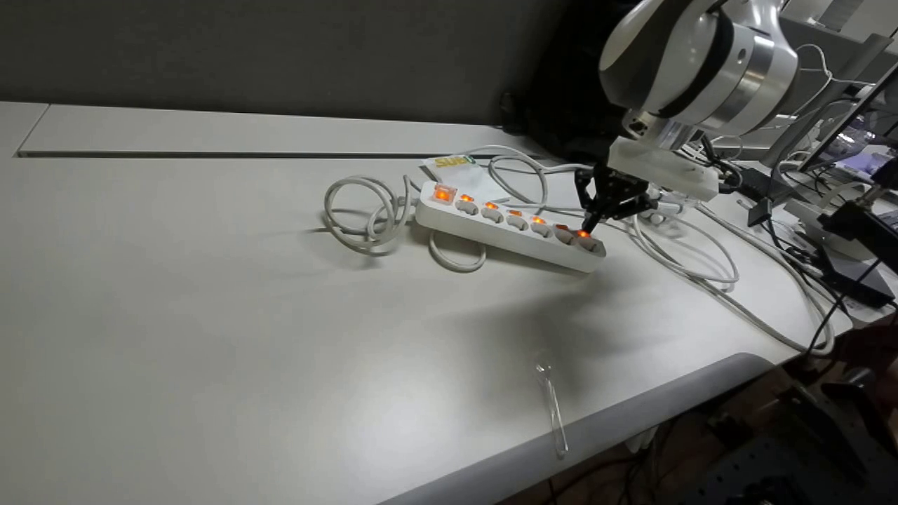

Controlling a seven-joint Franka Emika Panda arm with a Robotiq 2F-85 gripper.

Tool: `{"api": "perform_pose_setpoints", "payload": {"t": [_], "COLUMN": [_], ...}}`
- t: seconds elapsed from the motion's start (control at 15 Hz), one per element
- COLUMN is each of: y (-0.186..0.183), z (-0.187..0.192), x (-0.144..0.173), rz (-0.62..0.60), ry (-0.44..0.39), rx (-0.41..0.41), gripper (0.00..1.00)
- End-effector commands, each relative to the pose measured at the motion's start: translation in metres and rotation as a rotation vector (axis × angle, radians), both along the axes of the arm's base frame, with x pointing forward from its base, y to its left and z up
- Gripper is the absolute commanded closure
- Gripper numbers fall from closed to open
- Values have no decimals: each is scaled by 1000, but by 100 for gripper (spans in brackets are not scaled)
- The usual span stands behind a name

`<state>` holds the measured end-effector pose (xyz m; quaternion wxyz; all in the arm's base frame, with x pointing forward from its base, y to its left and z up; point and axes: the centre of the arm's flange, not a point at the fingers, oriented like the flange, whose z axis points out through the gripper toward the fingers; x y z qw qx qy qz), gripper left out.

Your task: Switch on the last slot of the extension cord

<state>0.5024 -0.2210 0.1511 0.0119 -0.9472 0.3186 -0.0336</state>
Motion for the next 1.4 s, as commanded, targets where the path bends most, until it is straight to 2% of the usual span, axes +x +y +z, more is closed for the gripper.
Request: {"api": "perform_pose_setpoints", "payload": {"t": [0.0, 0.67, 1.33], "y": [0, 5, 20], "z": [0, -5, -27], "x": [9, 8, 7], "rz": [-12, -17, -11], "ry": [4, 30, 80], "rx": [40, 55, -22], "gripper": [100, 100, 100]}}
